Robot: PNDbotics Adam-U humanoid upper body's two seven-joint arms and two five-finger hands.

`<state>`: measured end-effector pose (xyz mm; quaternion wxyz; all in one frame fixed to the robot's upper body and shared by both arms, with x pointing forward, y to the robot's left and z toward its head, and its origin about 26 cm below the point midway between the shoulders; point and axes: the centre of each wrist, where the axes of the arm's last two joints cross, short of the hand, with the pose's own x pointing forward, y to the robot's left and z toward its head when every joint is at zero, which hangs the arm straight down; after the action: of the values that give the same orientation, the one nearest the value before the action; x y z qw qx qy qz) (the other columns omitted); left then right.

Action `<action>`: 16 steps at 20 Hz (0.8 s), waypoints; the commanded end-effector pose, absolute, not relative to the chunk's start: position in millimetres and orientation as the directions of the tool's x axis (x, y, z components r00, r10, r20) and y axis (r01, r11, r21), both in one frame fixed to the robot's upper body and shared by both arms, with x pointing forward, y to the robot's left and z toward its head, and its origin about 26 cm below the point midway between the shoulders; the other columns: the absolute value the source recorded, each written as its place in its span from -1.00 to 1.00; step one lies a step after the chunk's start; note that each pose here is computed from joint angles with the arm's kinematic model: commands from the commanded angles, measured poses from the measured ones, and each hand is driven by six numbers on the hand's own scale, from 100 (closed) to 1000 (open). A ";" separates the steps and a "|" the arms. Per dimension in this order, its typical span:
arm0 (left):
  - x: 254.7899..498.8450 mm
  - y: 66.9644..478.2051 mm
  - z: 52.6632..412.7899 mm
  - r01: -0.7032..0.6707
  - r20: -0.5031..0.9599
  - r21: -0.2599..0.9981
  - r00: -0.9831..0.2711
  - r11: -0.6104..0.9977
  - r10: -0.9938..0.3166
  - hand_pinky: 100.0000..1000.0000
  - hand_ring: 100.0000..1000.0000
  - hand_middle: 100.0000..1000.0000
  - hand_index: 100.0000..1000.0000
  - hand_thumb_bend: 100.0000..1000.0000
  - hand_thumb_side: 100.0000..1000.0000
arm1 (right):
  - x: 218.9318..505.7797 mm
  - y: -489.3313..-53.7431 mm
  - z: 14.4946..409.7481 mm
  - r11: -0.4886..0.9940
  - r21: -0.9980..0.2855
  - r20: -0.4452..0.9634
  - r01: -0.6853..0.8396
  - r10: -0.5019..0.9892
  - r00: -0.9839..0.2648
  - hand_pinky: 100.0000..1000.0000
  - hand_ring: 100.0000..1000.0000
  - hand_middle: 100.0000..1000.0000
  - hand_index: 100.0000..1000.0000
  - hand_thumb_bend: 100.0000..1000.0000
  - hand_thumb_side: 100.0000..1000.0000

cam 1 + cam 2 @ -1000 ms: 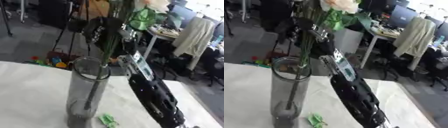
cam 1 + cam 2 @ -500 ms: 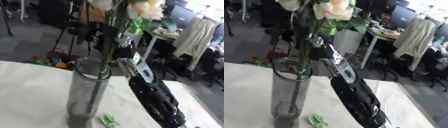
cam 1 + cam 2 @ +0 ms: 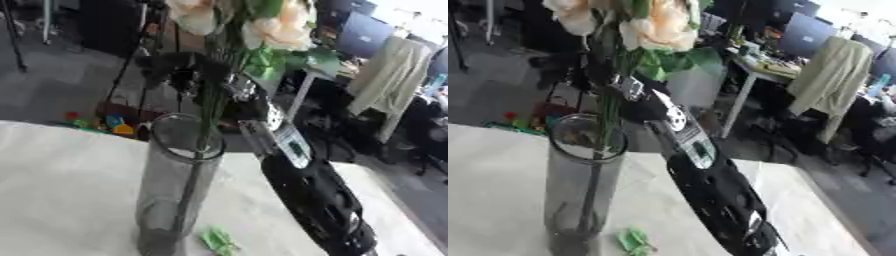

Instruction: Arrange flowers into the vase.

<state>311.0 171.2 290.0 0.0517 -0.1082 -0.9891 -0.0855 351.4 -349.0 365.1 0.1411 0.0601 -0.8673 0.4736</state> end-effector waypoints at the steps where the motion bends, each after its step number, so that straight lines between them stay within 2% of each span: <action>1: 308.1 171.9 294.6 0.221 0.106 0.171 -0.973 0.960 0.205 0.60 0.66 0.65 0.79 -1.00 0.95 | 342.8 -358.0 379.8 0.408 -0.906 0.149 -0.113 0.059 -0.987 1.00 1.00 0.46 0.88 -1.00 1.00; 7: 308.2 172.3 293.9 0.221 0.110 0.172 -0.973 0.960 0.204 0.60 0.66 0.65 0.79 -1.00 0.95 | 341.6 -362.3 380.3 0.361 -0.930 0.107 -0.068 0.089 -0.990 1.00 1.00 0.58 0.99 -1.00 1.00; 16: 308.1 172.1 293.0 0.224 0.115 0.175 -0.972 0.959 0.206 0.60 0.66 0.65 0.79 -1.00 0.95 | 337.2 -364.5 386.5 0.257 -0.966 0.017 0.027 0.165 -0.986 1.00 1.00 0.76 1.00 -1.00 1.00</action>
<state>311.2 171.8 288.5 0.0564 -0.1079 -0.9888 -0.0869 346.4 -359.1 370.8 0.1534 -0.0214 -0.8474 0.5079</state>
